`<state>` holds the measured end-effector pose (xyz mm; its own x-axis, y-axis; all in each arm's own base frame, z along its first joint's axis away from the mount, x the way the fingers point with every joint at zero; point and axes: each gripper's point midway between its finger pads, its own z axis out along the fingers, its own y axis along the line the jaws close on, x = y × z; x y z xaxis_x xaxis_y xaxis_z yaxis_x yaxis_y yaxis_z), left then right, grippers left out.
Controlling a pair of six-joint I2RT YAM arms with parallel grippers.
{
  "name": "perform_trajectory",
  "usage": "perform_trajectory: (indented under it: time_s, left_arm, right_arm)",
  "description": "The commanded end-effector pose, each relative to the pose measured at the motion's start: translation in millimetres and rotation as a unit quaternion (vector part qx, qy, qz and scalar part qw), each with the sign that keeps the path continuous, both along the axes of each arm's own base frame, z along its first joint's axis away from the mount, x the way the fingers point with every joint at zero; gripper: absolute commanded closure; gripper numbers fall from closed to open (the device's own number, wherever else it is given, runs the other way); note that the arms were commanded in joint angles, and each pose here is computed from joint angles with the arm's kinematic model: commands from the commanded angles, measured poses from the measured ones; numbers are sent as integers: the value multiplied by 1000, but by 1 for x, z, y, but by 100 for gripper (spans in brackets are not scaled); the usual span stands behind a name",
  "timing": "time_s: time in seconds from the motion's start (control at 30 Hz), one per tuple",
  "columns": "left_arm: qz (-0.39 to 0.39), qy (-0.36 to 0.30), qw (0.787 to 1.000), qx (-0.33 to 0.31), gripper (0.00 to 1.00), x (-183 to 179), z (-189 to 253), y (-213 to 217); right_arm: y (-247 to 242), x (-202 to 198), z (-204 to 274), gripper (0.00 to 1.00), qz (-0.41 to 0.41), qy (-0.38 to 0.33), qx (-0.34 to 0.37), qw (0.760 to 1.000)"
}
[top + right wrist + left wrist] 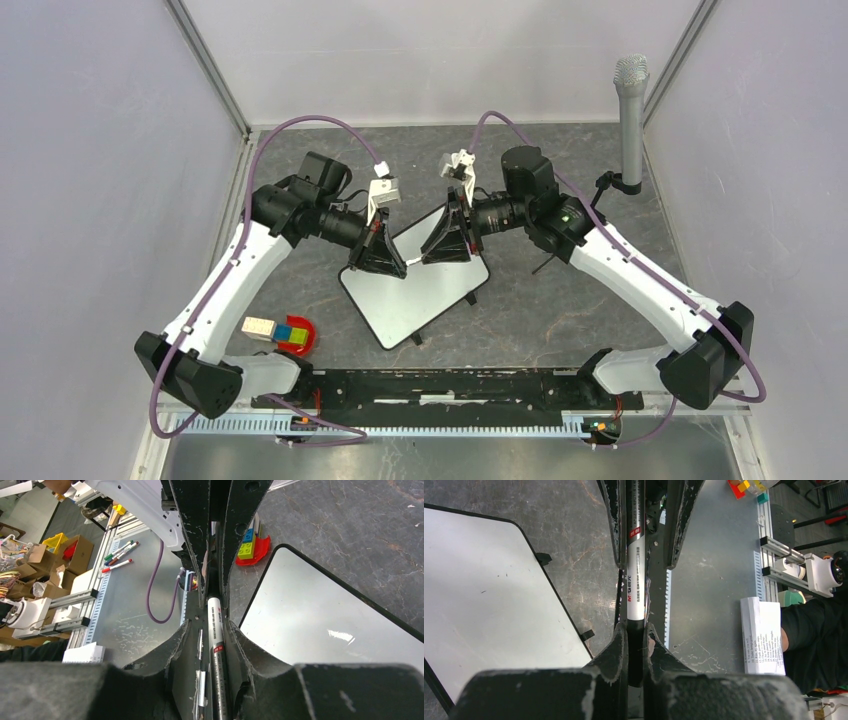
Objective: Write a sentence on the whiteboard
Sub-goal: Open the pen cap of the whiteboard marker.
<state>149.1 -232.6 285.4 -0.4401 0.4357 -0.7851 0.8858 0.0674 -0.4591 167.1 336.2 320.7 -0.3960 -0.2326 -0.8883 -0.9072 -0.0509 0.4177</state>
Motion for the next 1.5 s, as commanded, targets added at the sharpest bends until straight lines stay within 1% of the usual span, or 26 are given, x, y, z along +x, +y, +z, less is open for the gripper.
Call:
perform_trajectory:
  time_s: [0.0, 0.57, 0.87, 1.1, 1.17, 1.27, 1.33, 1.4, 1.47]
  left_arm:
    - [-1, -5, 1000, -22, 98, 6, 12, -9]
    - [-4, 7, 1000, -21, 98, 6, 15, -15]
    - [-2, 4, 1000, -20, 98, 7, 17, -15]
    - [1, -2, 1000, -16, 98, 8, 15, -14]
    - [1, -3, 1000, -15, 98, 9, 14, -14]
    - [2, -5, 1000, -13, 98, 9, 13, -13]
    - [4, -7, 1000, -10, 98, 10, 12, -13]
    - [7, -13, 1000, -6, 98, 10, 10, -11]
    - [12, -22, 1000, 2, 98, 11, 7, -9]
  right_arm:
    - [5, -11, 9, 66, 17, 2, 17, 1000]
    - [1, -24, -3, 72, 43, -14, -3, 999]
    - [0, -29, -2, 71, 54, -17, -2, 998]
    - [-2, -31, -3, 73, 60, -21, -4, 998]
    - [-3, -32, -3, 77, 63, -23, -5, 998]
    - [-4, -34, -2, 94, 66, -27, -5, 997]
    - [-4, -35, -1, 100, 70, -30, -5, 997]
    - [-6, -35, 1, 100, 72, -36, -9, 997]
    - [-7, -29, 4, 100, 62, -62, -13, 996]
